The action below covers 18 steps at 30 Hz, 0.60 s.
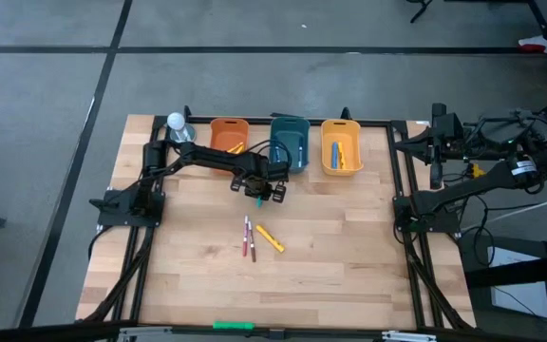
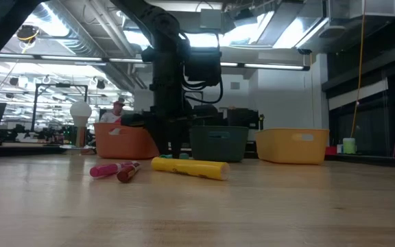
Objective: Pick & Place Markers
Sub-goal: Put the light blue highlighter pen into the yellow bin
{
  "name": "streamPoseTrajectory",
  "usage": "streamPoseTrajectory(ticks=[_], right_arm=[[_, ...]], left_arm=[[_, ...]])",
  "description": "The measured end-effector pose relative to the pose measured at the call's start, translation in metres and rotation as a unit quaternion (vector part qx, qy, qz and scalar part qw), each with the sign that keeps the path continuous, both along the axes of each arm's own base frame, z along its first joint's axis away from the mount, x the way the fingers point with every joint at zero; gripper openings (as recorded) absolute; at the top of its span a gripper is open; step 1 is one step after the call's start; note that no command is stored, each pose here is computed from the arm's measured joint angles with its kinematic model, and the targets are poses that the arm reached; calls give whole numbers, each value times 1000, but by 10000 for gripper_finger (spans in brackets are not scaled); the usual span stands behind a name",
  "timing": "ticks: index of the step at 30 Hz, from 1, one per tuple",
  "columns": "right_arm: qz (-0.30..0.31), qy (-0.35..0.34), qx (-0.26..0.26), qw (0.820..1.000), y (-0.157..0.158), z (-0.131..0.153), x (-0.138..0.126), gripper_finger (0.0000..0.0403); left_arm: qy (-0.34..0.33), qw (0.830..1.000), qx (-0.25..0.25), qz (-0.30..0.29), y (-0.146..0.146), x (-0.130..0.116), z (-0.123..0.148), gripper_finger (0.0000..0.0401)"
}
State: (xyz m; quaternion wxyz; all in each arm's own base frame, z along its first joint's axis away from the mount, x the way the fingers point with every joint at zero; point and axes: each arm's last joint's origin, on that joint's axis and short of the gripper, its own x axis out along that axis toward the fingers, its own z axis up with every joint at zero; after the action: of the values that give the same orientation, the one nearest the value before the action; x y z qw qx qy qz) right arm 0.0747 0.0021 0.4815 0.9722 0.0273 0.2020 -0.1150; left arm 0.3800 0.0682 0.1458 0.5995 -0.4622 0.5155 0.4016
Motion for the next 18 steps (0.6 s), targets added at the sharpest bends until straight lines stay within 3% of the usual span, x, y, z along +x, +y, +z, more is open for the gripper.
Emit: streamPoseTrajectory(ticks=[10, 18], right_arm=[[1, 0, -2, 1000, 0, 0, 0, 0], [1, 0, -2, 1000, 0, 0, 0, 0]], left_arm=[[-37, 999, 21, 0, -1, -4, 28, 53], [-113, 990, 80, -3, -1, -17, 82, 53]])
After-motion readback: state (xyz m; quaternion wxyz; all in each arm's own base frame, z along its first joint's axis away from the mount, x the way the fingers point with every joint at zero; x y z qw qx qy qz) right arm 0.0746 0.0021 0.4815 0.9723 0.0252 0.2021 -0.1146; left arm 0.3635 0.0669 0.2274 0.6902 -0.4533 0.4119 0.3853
